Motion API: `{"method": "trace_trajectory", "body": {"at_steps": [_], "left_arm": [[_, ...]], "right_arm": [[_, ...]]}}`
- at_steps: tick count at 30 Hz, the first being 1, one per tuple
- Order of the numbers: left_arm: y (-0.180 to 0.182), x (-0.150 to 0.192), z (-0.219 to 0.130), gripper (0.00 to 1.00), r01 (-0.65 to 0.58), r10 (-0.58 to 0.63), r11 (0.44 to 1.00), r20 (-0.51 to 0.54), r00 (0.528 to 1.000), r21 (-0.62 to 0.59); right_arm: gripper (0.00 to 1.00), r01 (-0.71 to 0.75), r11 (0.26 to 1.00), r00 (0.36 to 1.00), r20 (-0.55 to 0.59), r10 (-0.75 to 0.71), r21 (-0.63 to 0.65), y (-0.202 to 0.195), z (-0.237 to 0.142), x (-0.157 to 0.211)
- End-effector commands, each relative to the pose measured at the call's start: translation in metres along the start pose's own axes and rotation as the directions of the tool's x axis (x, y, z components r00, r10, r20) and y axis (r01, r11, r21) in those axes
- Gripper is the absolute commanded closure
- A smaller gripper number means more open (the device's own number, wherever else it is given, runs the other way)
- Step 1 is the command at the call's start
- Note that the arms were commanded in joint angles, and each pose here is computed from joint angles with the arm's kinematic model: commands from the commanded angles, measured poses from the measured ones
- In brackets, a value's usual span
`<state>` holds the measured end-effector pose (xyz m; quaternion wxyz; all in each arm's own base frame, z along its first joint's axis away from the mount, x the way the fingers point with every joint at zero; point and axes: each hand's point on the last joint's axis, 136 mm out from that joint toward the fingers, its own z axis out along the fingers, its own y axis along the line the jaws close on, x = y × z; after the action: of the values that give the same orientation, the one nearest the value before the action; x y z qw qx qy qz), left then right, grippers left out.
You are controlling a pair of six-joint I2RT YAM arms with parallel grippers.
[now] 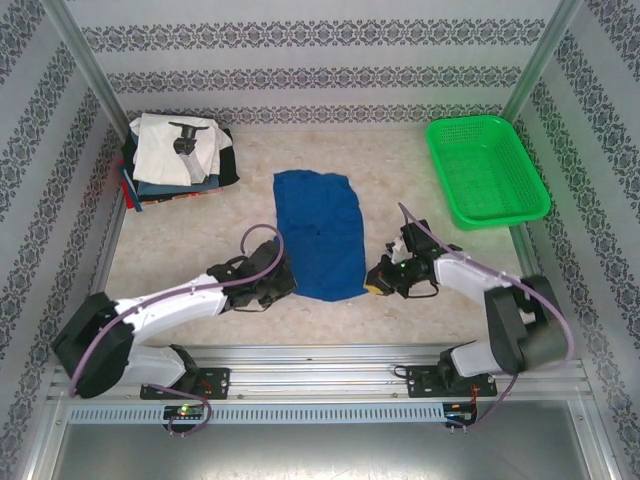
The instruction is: Fold and stack the t-shirts
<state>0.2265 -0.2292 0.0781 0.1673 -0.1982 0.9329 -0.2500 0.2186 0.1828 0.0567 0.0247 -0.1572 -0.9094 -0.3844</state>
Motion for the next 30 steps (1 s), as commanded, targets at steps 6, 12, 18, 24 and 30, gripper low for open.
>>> {"method": "trace_trajectory", "body": {"at_steps": [6,12,18,24,30], "left_arm": [[0.022,0.05,-0.039,1.0,-0.036,0.037,0.993,0.006,0.999,-0.109],[0.001,0.049,-0.071,1.0,-0.04,0.044,0.997,0.048,0.998,-0.068],[-0.031,0.024,-0.097,1.0,-0.012,0.007,0.999,0.115,0.993,0.047],[-0.053,-0.02,-0.115,1.0,0.006,-0.027,0.992,0.165,0.986,0.122],[-0.08,-0.069,-0.107,1.0,0.013,-0.043,0.983,0.156,0.987,0.183]], "right_arm": [[1.0,-0.099,0.995,0.995,-0.028,0.099,0.0,-0.009,-0.027,0.082],[1.0,-0.118,0.988,0.993,0.016,0.12,-0.096,0.009,-0.052,0.103],[1.0,-0.008,0.996,0.998,0.059,0.014,-0.09,0.051,-0.076,0.087],[1.0,0.05,0.994,0.995,0.09,-0.042,-0.093,0.088,-0.09,0.046],[1.0,0.084,0.991,0.989,0.129,-0.071,-0.104,0.116,-0.102,-0.002]]}}
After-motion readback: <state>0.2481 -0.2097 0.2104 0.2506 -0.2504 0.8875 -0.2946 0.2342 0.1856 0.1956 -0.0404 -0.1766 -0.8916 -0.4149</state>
